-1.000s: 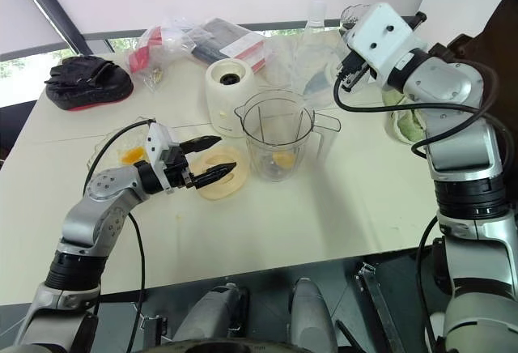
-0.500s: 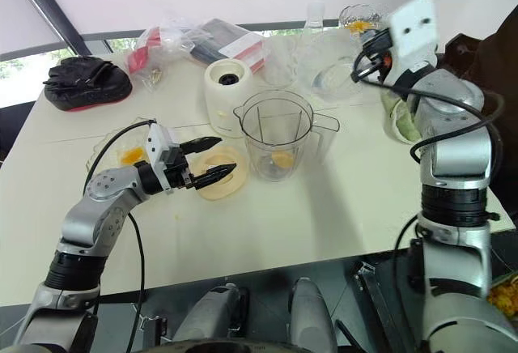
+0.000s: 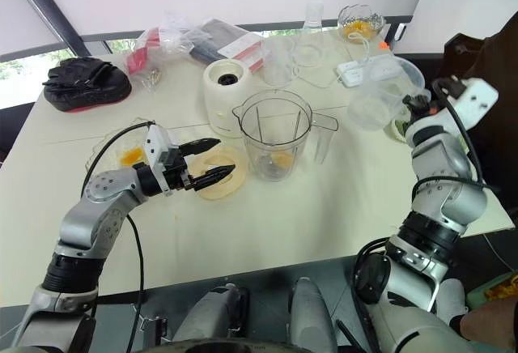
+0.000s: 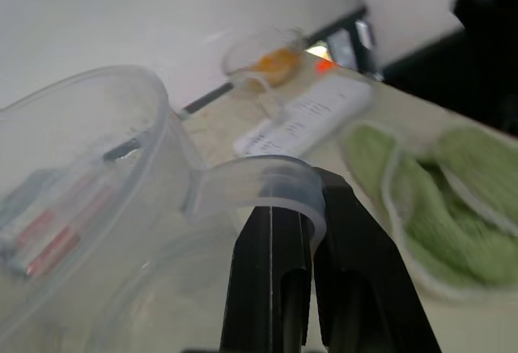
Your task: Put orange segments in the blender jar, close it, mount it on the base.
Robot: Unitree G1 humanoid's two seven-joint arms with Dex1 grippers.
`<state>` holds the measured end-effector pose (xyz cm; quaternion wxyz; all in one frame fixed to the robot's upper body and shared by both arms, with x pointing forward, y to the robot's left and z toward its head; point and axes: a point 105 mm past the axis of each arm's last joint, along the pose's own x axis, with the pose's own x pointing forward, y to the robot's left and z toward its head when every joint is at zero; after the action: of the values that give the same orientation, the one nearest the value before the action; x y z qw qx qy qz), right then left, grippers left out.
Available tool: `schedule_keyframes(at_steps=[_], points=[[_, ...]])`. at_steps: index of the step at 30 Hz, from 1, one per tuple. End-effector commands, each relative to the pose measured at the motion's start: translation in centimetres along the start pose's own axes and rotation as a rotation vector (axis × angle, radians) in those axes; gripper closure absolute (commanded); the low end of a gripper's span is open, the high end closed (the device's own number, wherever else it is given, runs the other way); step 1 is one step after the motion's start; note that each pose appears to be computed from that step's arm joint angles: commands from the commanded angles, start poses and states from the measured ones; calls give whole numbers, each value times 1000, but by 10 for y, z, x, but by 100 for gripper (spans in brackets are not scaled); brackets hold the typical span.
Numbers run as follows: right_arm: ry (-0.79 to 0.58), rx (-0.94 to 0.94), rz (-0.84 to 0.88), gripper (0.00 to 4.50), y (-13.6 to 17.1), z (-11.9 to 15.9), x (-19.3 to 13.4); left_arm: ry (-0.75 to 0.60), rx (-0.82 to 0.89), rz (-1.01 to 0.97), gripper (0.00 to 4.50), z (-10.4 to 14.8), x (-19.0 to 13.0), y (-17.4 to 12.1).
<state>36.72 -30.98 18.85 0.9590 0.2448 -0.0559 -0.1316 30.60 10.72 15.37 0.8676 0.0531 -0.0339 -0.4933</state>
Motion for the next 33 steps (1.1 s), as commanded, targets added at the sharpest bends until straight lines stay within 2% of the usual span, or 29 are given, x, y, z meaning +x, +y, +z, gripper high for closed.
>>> schedule_keyframes(at_steps=[1, 7, 14, 33], points=[[-109, 40, -25, 447, -8, 13, -1, -45, 21, -24, 61, 16, -4, -6], [-113, 51, -95, 447, -33, -16, 3, -2, 5, -99, 61, 11, -7, -25], [-67, 3, -175, 447, -51, -44, 8, 8, 13, -87, 61, 11, -11, -25], [-24, -180, -239, 447, -73, -59, 8, 37, 37, -60, 61, 4, -13, -25]])
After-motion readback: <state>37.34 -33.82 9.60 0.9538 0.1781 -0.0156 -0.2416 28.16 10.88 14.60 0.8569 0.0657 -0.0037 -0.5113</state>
